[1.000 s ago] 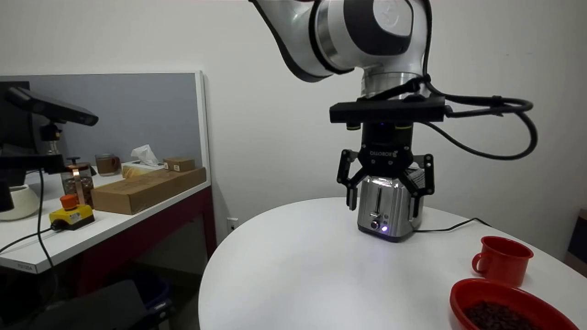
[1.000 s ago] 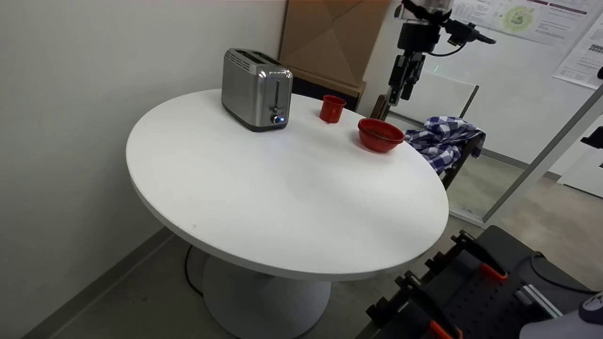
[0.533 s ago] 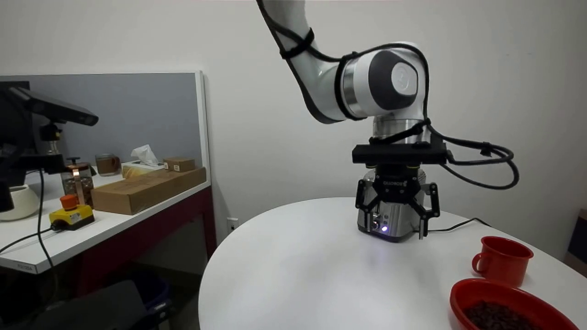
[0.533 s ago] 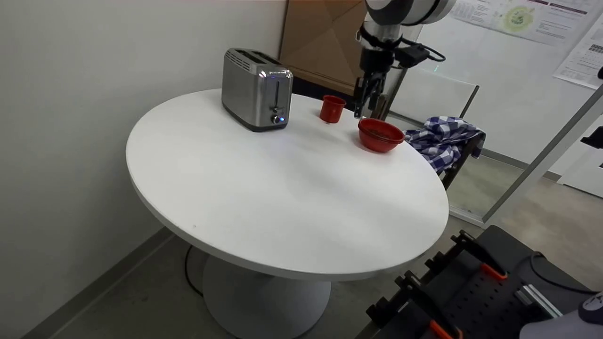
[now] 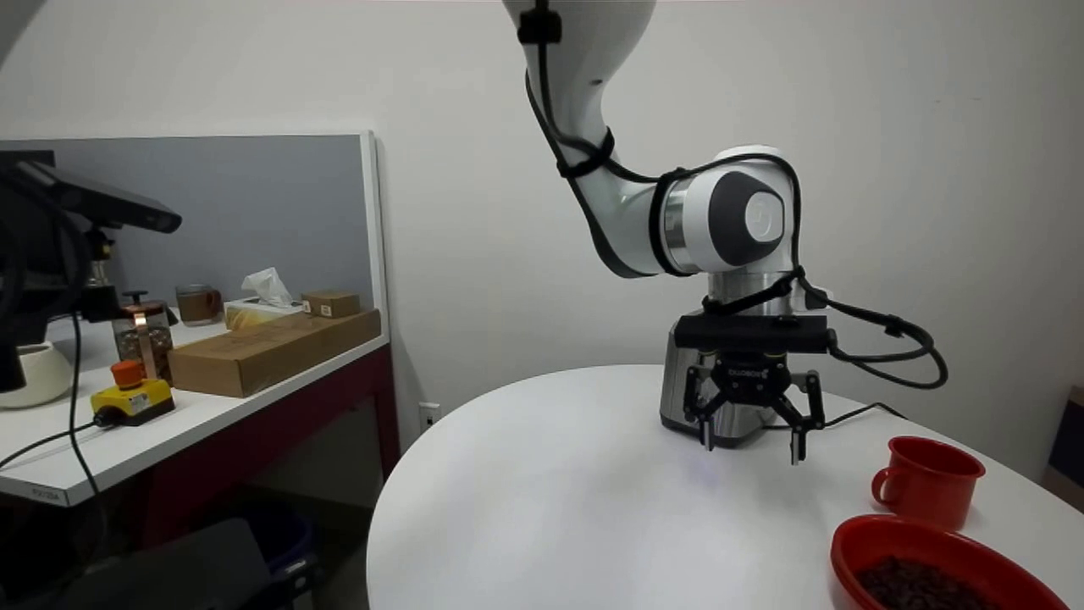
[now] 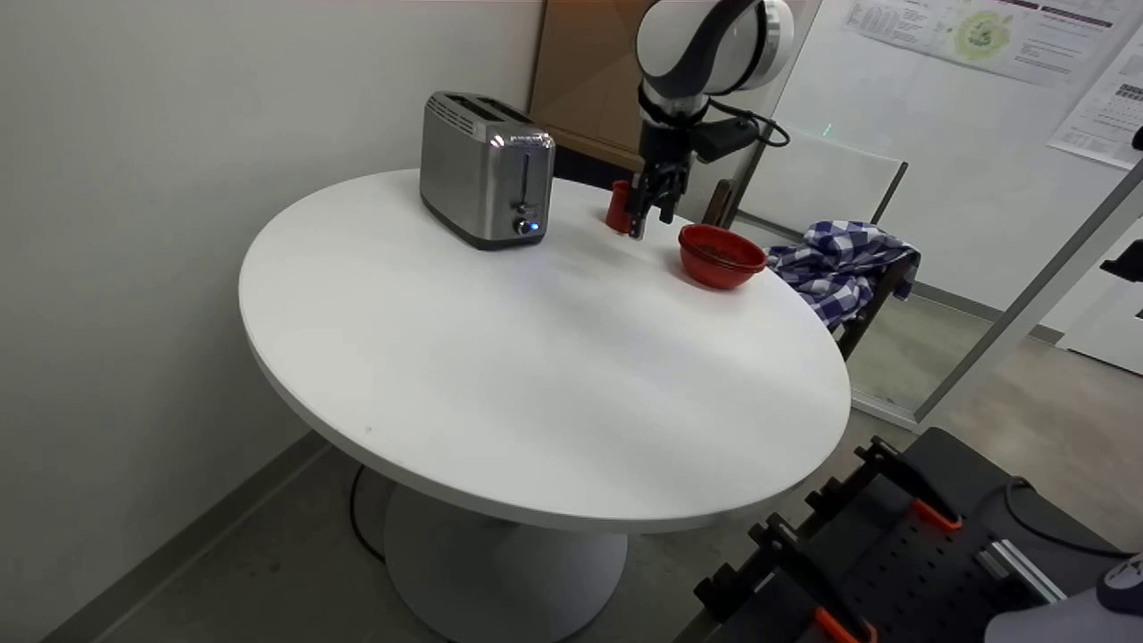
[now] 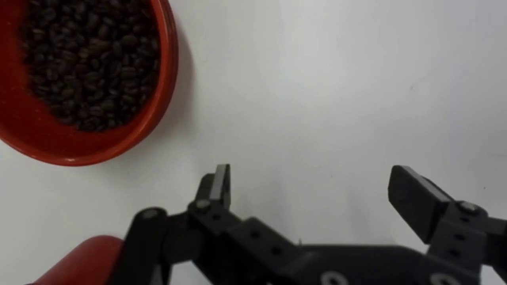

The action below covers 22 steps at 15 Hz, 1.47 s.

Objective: Release the lever on the toaster upwards

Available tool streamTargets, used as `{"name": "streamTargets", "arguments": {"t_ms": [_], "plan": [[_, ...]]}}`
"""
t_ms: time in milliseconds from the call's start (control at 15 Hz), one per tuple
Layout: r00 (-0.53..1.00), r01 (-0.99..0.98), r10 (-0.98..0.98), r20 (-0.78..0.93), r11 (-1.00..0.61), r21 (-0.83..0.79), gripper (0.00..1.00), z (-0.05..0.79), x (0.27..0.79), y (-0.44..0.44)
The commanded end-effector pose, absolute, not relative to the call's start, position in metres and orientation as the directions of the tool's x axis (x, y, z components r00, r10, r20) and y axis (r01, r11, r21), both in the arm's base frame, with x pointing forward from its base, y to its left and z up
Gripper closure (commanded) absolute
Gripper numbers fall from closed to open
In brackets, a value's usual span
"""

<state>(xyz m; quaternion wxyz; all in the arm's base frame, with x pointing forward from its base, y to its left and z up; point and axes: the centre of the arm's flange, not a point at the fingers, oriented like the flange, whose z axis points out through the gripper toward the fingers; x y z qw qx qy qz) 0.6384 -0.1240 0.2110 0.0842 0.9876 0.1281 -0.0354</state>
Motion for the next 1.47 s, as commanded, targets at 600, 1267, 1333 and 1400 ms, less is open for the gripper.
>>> {"name": "streamTargets", "arguments": {"t_ms": [600, 1267, 1333, 1400], "plan": [[0.988, 0.128, 0.144, 0.062, -0.97, 0.208, 0.0, 0.182, 0.69, -0.1], [0.972, 0.122, 0.159, 0.175, -0.971, 0.203, 0.0, 0.163, 0.701, -0.088], [0.969, 0.12, 0.159, 0.188, -0.972, 0.201, 0.0, 0.162, 0.702, -0.086], [0.968, 0.118, 0.158, 0.197, -0.973, 0.199, 0.0, 0.162, 0.703, -0.084]]}}
